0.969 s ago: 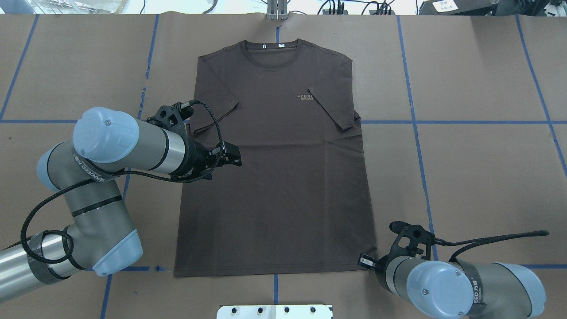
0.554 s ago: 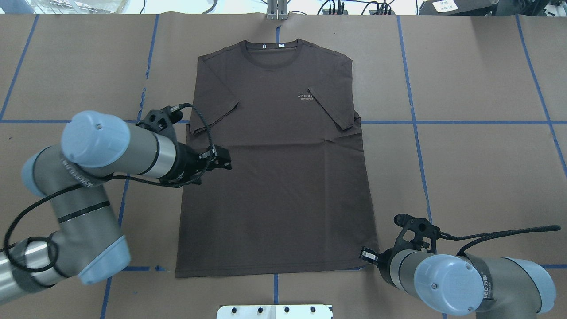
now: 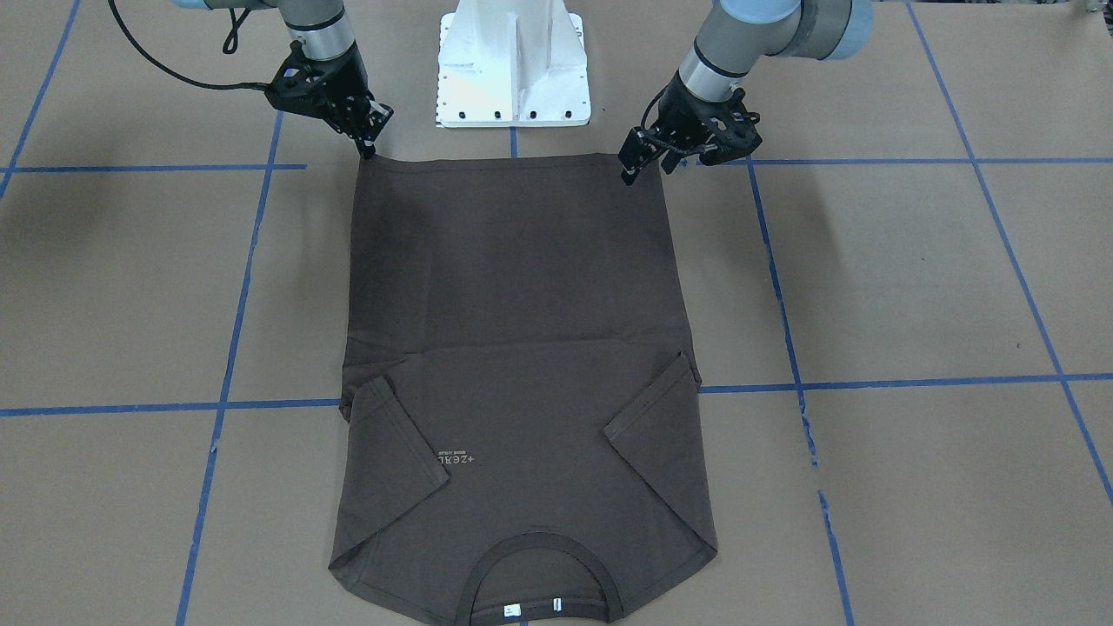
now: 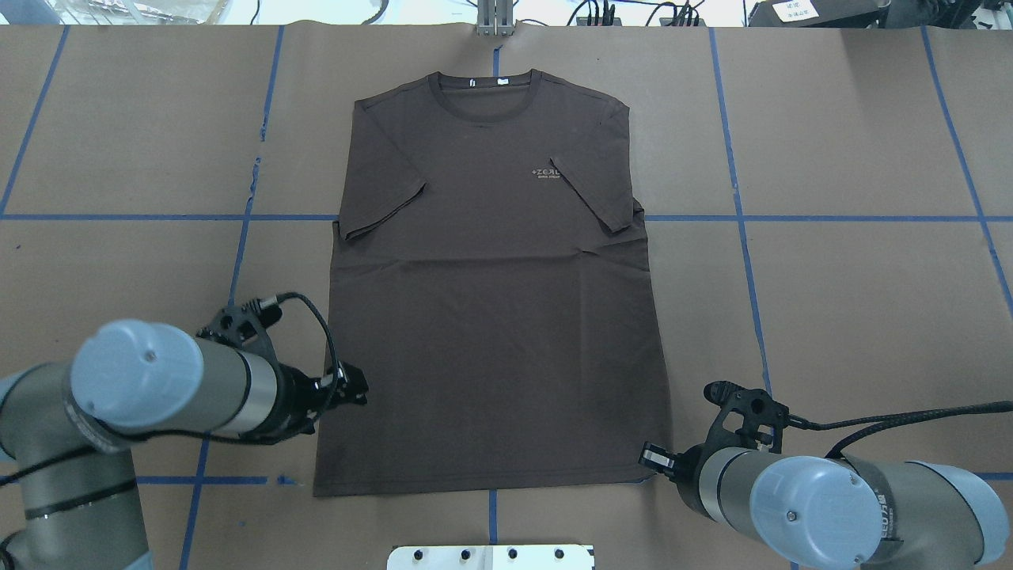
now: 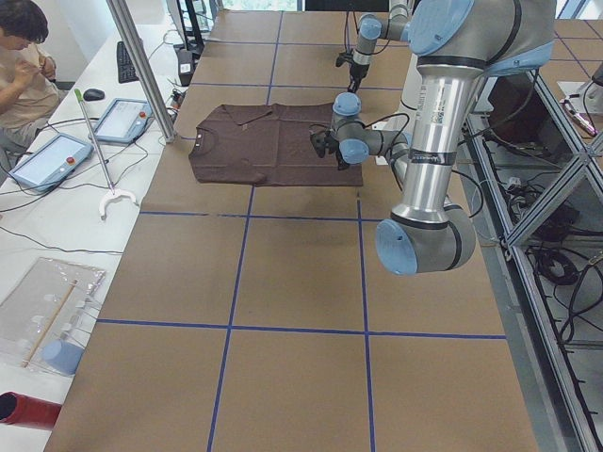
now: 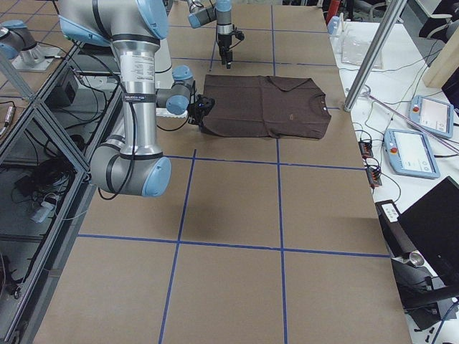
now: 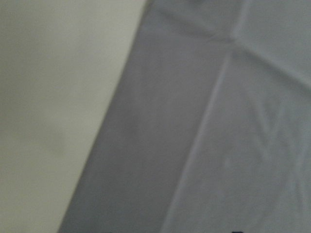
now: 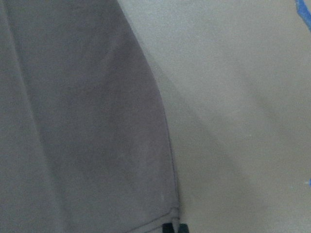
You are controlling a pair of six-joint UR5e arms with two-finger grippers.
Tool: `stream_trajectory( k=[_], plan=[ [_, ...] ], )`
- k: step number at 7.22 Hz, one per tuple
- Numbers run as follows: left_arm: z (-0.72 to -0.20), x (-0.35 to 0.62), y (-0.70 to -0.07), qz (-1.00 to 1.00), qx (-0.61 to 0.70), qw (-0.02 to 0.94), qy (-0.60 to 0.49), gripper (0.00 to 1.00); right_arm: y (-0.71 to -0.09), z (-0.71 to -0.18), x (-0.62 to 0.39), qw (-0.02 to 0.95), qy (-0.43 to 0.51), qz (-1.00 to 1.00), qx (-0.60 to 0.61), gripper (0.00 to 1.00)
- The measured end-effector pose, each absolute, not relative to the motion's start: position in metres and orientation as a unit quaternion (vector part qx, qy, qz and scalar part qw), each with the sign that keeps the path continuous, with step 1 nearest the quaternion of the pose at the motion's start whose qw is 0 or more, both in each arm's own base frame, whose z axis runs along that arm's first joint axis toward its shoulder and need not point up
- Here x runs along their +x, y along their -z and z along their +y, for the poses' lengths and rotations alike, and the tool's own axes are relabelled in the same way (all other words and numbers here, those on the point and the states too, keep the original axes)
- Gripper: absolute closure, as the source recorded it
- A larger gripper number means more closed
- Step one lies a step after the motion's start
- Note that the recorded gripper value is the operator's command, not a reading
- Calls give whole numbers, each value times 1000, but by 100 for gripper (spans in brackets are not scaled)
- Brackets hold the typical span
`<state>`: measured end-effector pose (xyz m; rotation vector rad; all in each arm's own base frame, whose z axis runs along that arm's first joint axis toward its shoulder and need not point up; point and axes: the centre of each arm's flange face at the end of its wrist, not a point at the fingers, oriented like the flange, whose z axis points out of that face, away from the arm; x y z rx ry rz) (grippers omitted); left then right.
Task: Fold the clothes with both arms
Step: 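Grasp both hem corners with the left and right grippers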
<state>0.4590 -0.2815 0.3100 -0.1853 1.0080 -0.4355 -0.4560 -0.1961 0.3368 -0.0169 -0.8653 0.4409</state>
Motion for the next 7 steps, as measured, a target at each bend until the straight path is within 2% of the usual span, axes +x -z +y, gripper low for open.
stream_trajectory(
  k=[5,6,7],
  plan=[
    [-217,496,-341,418,-106,878,206,26,-334,-195,-455,883,-211,-419,-9,100],
    [-214,498,-344,415,-108,880,206,30,-334,-195,-455,883,-211,-419,-9,100],
    [-213,499,-346,413,-109,880,206,39,-334,-195,-455,883,-211,-419,-9,100]
  ],
)
